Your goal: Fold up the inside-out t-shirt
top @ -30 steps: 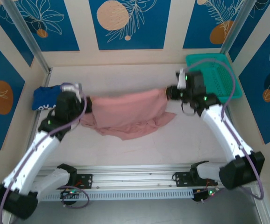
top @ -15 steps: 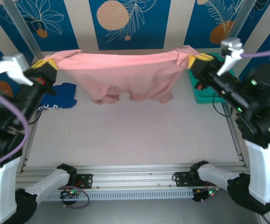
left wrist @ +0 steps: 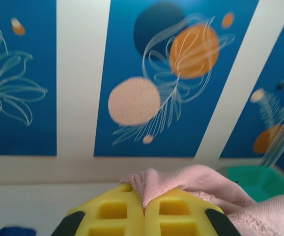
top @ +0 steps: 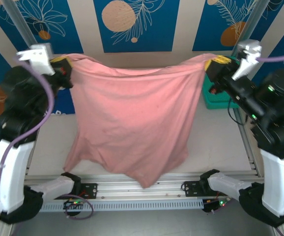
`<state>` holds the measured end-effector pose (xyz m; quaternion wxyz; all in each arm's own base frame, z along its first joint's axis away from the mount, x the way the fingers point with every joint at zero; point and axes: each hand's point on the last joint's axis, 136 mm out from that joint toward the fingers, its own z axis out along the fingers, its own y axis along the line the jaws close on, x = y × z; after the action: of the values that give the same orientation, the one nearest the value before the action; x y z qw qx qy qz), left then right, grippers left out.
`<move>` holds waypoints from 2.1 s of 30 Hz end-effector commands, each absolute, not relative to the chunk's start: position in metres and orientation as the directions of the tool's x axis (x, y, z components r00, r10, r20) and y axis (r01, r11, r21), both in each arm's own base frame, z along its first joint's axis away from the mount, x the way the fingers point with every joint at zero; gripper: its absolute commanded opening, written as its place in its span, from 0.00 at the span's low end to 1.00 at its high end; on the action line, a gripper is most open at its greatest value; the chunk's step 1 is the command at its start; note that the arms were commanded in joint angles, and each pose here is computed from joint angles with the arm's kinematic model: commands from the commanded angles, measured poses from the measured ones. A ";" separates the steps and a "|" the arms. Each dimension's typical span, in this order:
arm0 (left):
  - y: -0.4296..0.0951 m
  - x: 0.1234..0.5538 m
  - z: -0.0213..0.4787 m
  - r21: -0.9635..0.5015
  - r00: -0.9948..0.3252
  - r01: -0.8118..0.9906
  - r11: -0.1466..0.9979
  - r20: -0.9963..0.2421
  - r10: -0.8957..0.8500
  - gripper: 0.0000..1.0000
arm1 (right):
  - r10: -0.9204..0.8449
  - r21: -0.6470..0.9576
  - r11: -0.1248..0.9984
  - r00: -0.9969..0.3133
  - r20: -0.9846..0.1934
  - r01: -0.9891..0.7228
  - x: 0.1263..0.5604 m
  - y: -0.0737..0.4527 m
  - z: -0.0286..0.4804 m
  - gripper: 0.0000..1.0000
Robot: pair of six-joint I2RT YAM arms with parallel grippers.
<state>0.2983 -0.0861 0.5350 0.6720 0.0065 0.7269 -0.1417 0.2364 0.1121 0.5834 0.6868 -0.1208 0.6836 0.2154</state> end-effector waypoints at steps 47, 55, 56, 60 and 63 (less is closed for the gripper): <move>-0.138 0.210 0.085 -0.403 -0.832 0.111 0.908 -0.537 -0.136 0.54 | 0.343 0.445 0.887 -0.819 -0.460 0.122 0.279 0.074 0.133 0.37; -0.169 0.212 0.113 -0.273 -0.770 0.315 0.909 -0.634 0.076 0.61 | 0.217 0.436 0.900 -0.898 -0.383 0.032 0.266 0.115 0.118 0.39; -0.180 0.213 0.117 -0.251 -0.750 0.368 0.895 -0.650 0.125 0.60 | 0.189 0.448 0.894 -0.903 -0.385 -0.004 0.264 0.125 0.118 0.39; -0.241 0.223 0.130 -0.030 -0.579 0.614 0.789 -0.697 0.424 0.62 | 0.153 0.468 0.883 -0.916 -0.372 -0.042 0.264 0.143 0.115 0.41; -0.284 0.230 0.121 0.128 -0.447 0.740 0.661 -0.641 0.624 0.63 | 0.181 0.470 0.883 -0.911 -0.369 -0.015 0.269 0.133 0.117 0.41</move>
<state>0.2153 -0.2558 0.1123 0.3031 0.2974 0.8943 -0.1410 0.2623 0.1333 0.1062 0.1981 0.0356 0.9542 0.2213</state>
